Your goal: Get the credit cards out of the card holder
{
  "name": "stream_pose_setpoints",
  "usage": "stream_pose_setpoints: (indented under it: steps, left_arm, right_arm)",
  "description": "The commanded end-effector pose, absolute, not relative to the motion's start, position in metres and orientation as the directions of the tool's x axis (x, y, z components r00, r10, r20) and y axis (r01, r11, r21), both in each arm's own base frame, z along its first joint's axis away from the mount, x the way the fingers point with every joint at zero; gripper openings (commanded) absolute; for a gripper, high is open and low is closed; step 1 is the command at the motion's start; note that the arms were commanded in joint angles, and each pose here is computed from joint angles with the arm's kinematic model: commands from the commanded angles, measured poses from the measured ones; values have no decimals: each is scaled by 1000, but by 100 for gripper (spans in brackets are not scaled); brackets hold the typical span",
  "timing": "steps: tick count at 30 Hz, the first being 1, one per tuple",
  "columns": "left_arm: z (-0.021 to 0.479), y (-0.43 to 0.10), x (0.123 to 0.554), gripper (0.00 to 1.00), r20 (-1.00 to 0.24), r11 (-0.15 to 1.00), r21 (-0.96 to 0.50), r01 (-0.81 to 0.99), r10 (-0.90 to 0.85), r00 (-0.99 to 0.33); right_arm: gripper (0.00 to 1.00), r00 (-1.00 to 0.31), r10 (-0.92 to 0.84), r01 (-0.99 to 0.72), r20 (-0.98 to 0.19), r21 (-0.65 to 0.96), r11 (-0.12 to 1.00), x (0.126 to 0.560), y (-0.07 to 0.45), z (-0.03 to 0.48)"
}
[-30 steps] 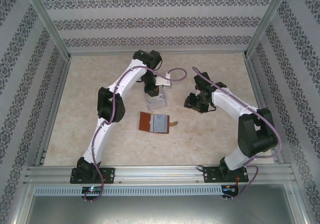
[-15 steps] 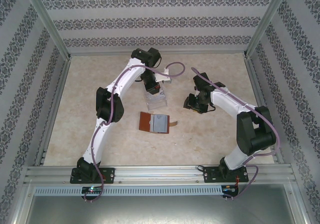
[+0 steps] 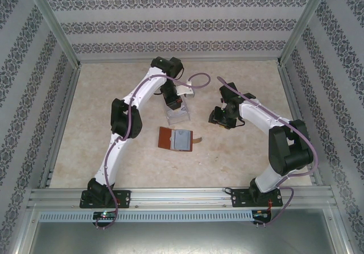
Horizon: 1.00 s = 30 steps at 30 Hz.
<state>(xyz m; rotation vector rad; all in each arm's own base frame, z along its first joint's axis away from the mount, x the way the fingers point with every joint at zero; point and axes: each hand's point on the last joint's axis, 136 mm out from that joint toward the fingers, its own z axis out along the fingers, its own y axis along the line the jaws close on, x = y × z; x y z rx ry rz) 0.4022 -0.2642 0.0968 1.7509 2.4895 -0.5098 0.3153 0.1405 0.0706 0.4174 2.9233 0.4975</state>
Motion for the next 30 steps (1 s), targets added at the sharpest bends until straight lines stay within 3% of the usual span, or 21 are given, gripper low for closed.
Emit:
stream_pose_setpoints:
  steps: [1,4,6,11,24,30]
  left_arm:
    - [89,-258,389,4,-189,285,-292,913,919,-347]
    - [89,-259,392,6,-194,284,-280,917,919,-344]
    - [89,-256,401,18,-188,307,-234,923,917,-352]
    - [95,-249,421,28,-189,351,-131,927,909,-371]
    - [139,-237,444,28,-389,533,-34,846,772,-502]
    - [172,-239,436,28,-570,703,-171,690,500,-652]
  right_arm:
    - [46,-955,276,224,-104,356,907,321,145,75]
    - [46,-956,276,223,-105,355,908,321,145,75]
    - [46,-955,276,223,-106,355,908,321,145,75]
    - [46,-955,276,222,-109,355,908,321,145,76]
    - [45,-978,172,118,-118,367,923,324,175,80]
    - [44,-989,104,56,-103,393,918,316,209,81]
